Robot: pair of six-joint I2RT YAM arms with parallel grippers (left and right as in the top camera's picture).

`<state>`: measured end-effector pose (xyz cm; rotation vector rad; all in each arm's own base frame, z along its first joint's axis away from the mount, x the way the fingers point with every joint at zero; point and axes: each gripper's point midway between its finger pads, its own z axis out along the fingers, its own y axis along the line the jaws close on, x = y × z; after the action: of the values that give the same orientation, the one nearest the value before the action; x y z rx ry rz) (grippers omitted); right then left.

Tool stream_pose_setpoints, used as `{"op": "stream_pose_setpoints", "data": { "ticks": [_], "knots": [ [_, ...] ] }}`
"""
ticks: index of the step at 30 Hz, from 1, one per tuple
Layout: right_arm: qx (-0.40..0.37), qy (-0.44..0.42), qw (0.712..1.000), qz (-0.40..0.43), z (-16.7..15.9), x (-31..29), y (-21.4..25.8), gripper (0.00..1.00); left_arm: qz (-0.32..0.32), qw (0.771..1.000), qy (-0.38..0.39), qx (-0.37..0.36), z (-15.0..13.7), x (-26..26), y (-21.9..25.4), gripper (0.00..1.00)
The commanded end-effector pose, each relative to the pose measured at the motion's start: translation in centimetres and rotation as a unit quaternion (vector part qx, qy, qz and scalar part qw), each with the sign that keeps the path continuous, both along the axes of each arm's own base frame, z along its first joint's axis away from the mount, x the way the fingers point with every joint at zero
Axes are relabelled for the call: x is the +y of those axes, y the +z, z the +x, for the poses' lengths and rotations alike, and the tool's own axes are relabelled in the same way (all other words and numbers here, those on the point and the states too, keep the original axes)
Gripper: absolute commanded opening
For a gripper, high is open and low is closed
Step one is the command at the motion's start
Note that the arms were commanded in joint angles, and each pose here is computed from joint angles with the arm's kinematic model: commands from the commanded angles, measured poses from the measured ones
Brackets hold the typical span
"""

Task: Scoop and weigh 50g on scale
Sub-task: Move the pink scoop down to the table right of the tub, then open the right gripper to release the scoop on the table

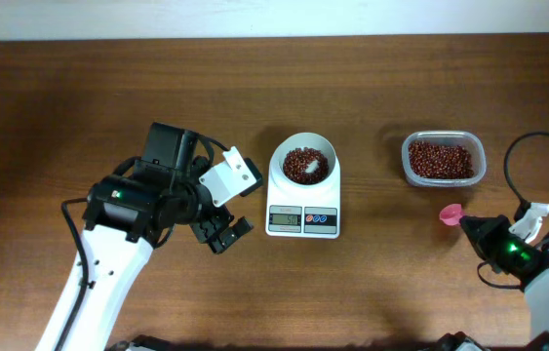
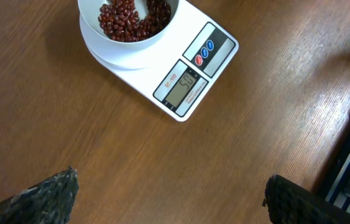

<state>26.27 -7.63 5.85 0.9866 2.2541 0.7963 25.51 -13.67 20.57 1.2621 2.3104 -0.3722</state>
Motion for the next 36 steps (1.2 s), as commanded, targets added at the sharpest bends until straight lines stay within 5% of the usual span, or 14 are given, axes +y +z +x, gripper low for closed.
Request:
{"op": "stream_pose_setpoints", "data": {
  "ticks": [1, 9, 11, 18, 36],
  "knots": [
    [0.031, -0.002, 0.999, 0.025, -0.5, 0.3, -2.0, 0.04, -0.007, 1.0, -0.009, -0.014, 0.0, -0.1, 0.8, 0.99],
    [0.075, 0.001, 0.995, 0.063, -1.4, 1.0, -4.6, 0.05, -0.007, 1.0, -0.009, -0.014, 0.0, -0.1, 0.8, 0.99],
    [0.076, 0.001, 0.995, 0.064, -1.4, 1.0, -4.6, 0.17, -0.007, 1.0, -0.009, -0.014, 0.0, -0.1, 0.8, 0.99],
    [0.092, -0.004, 0.994, 0.059, -1.9, 0.9, -5.0, 0.2, -0.007, 1.0, -0.009, -0.014, 0.0, -0.1, 0.8, 0.99],
    [0.113, -0.033, 0.993, -0.022, -1.9, -2.1, -6.1, 0.96, -0.007, 1.0, -0.009, -0.014, 0.0, -0.1, 0.8, 0.99]
  ]
}}
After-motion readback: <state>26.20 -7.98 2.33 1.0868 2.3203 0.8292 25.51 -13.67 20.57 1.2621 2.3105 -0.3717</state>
